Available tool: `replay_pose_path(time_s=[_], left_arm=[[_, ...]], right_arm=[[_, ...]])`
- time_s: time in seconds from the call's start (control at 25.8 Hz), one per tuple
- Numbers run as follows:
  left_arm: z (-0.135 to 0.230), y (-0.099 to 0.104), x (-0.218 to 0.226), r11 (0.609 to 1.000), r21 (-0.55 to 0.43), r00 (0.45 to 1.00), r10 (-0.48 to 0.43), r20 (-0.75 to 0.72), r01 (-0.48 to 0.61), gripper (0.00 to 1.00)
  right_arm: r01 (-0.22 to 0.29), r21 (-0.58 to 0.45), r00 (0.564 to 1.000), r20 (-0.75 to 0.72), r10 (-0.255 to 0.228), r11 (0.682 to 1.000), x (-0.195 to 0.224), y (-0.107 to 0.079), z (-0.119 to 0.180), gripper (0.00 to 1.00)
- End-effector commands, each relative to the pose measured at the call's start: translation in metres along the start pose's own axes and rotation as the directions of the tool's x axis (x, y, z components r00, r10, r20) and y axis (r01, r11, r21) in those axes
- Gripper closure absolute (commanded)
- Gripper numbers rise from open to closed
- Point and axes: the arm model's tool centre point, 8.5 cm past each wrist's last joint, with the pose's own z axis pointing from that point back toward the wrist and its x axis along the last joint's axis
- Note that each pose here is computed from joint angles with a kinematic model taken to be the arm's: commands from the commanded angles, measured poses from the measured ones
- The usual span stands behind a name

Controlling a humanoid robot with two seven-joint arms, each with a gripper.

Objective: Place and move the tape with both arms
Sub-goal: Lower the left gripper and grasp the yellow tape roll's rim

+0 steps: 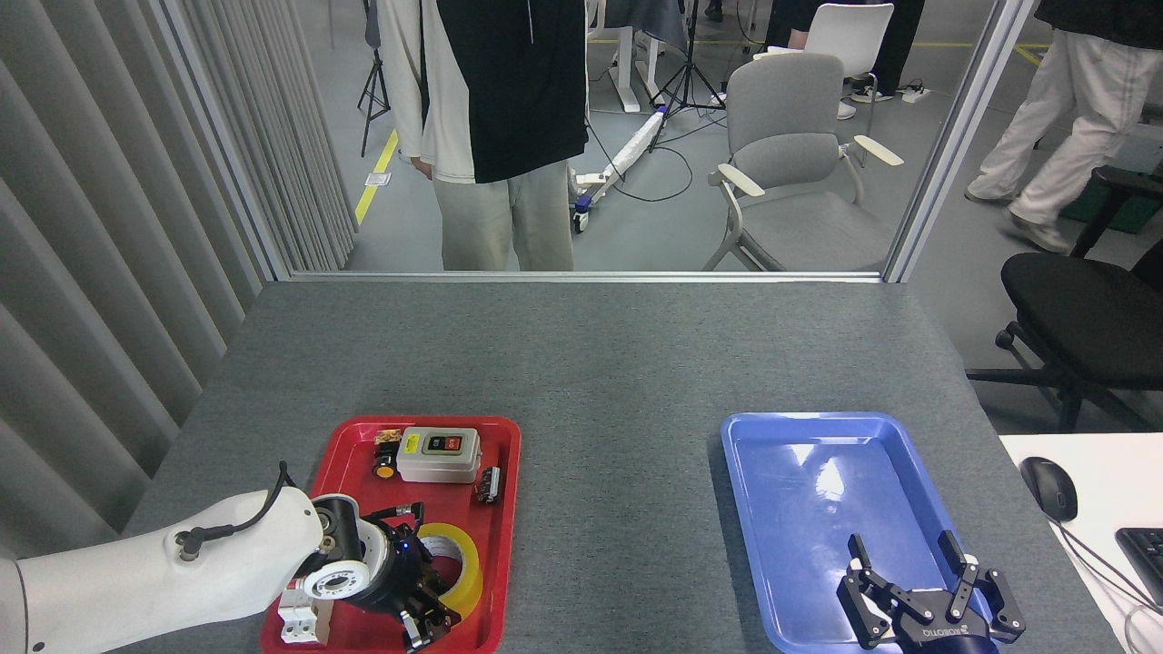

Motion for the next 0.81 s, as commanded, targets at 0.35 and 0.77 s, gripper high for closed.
replay_pose_path(time_s=[0.35, 0.77], left_arm=[[-0.015, -0.007, 0.006, 1.000, -0.021, 1.000, 0.019, 0.019, -0.018, 1.00], [0.068, 0.037, -0.043, 0.947, 0.282, 0.985, 0.171, -0.033, -0.155, 1.00]], right_arm=[[0.000, 0.003, 1.000, -0.001, 0.000, 1.000, -0.002, 0.001, -0.001, 0.00], [0.005, -0.002, 0.999, 0.032, -0.005, 1.000, 0.001, 0.001, -0.001, 0.00]])
